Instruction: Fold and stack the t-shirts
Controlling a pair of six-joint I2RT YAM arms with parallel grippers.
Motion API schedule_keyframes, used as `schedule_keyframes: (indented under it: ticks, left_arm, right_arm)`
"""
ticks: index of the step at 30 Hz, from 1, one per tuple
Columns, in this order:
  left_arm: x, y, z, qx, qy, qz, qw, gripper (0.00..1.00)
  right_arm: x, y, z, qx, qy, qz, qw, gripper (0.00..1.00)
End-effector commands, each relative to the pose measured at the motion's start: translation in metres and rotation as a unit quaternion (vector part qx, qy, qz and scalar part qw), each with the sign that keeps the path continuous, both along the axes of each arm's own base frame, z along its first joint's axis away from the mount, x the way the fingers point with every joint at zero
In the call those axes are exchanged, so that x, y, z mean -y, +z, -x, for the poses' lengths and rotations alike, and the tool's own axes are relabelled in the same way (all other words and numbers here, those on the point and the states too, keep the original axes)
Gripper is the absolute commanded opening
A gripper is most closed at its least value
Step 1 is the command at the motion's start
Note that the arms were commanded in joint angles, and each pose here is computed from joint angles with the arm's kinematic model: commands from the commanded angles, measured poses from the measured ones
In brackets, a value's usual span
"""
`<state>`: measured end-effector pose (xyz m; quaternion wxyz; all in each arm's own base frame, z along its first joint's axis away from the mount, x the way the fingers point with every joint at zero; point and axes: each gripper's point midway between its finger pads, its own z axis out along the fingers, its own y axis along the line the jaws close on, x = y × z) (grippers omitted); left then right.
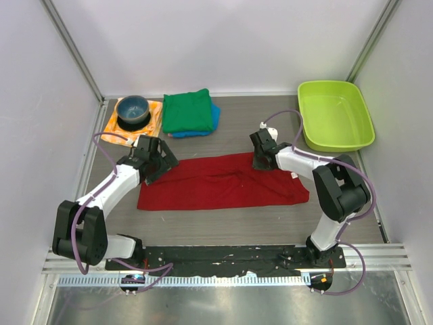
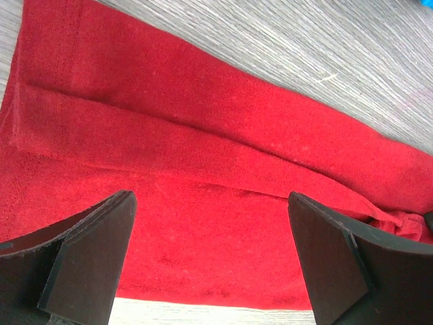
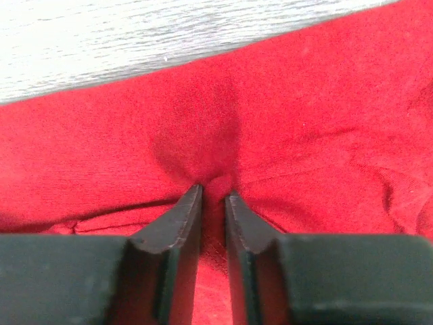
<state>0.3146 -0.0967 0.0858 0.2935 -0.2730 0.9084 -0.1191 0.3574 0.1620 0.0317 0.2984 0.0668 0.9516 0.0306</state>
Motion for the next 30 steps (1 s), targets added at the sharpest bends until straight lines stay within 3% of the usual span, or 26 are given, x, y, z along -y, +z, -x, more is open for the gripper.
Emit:
schedule_keyframes:
  ticks: [1,8,18,21,22,24,25,27,28,30]
  left_arm:
    - [0.002,0.007,-0.001,0.014,-0.006,0.004,1.0,1.0]
    - [0.002,0.005,0.001,0.011,-0.007,0.006,1.0,1.0]
    - [0.0,0.013,0.006,0.024,-0.002,0.007,1.0,1.0]
    - [0.0,0.016,0.008,0.029,-0.002,0.009,1.0,1.0]
    - [0.0,0.016,0.008,0.029,-0.002,0.008,1.0,1.0]
    - [0.0,0.018,0.009,0.033,-0.002,0.006,0.999,1.0]
    - [0.0,0.018,0.01,0.032,-0.002,0.007,0.999,1.0]
    - [0.0,0.018,0.01,0.033,-0.001,0.006,0.999,1.0]
    - [0.0,0.019,0.01,0.034,-0.001,0.006,0.999,1.0]
    - [0.001,0.018,0.011,0.032,-0.002,0.006,0.999,1.0]
  right_arm:
    - [-0.005,0.016,-0.009,0.026,-0.002,-0.003,1.0,0.2]
    - [-0.003,0.038,0.007,0.045,0.007,0.045,0.998,0.08]
    - [-0.02,0.049,0.077,0.047,0.047,0.062,0.996,0.09]
    - [-0.025,0.041,0.102,0.031,0.066,0.054,0.996,0.21]
    - [-0.03,0.04,0.109,0.025,0.076,0.043,0.996,0.4]
    - [-0.03,0.029,0.124,0.009,0.087,0.048,0.995,0.62]
    - [-0.029,0.028,0.126,0.008,0.087,0.054,0.995,0.79]
    - [-0.026,0.031,0.126,0.016,0.081,0.067,0.994,0.85]
    - [-0.024,0.036,0.123,0.026,0.075,0.069,0.994,0.93]
    - [-0.023,0.052,0.115,0.056,0.064,0.068,0.994,0.96]
